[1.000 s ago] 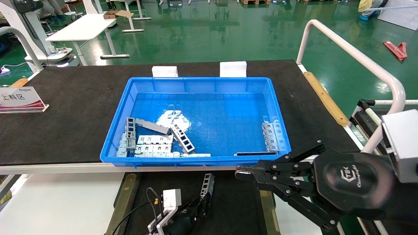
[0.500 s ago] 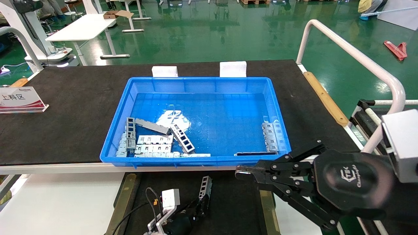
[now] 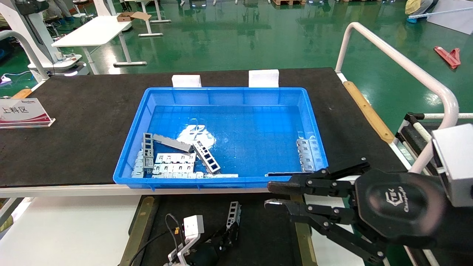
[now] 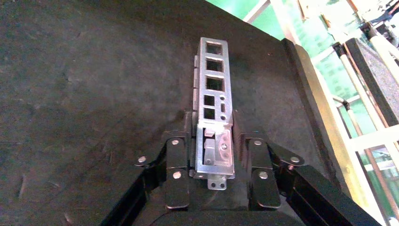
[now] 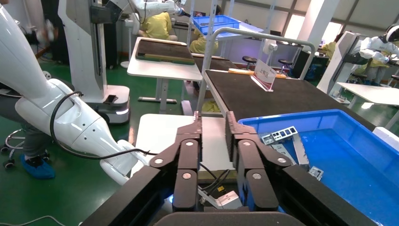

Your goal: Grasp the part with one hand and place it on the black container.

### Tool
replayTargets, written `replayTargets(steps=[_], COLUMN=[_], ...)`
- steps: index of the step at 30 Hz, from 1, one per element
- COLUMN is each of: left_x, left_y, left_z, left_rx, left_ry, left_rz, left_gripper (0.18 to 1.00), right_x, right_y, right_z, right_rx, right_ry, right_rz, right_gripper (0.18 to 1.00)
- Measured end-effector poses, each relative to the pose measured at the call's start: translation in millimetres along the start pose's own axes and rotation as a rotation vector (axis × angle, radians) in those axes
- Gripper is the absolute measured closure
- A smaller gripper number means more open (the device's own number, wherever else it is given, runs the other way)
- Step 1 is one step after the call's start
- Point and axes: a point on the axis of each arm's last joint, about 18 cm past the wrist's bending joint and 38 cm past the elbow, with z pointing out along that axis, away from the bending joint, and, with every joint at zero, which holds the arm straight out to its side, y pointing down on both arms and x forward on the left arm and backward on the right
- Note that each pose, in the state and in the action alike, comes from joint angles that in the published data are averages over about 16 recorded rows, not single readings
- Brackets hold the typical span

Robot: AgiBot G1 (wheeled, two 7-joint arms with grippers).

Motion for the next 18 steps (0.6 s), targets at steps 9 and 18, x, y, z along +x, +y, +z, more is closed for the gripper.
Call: replayTargets(steps=[9,18], left_x=[6,7], left_y=[-10,-21], left_z=[-1,-20], left_rx=[0.034,0.093], left_ry=[0.047,0.166], left_rz=[0.037,0.138], left_gripper=[0.710,0.529], right_x=[0,0], right_y=[0,0], right_z=[0,0], right_rx=[0.000,0.000], right_ry=[0.000,0.000], right_rz=[0.000,0.000], right_gripper=[0.812,0.617])
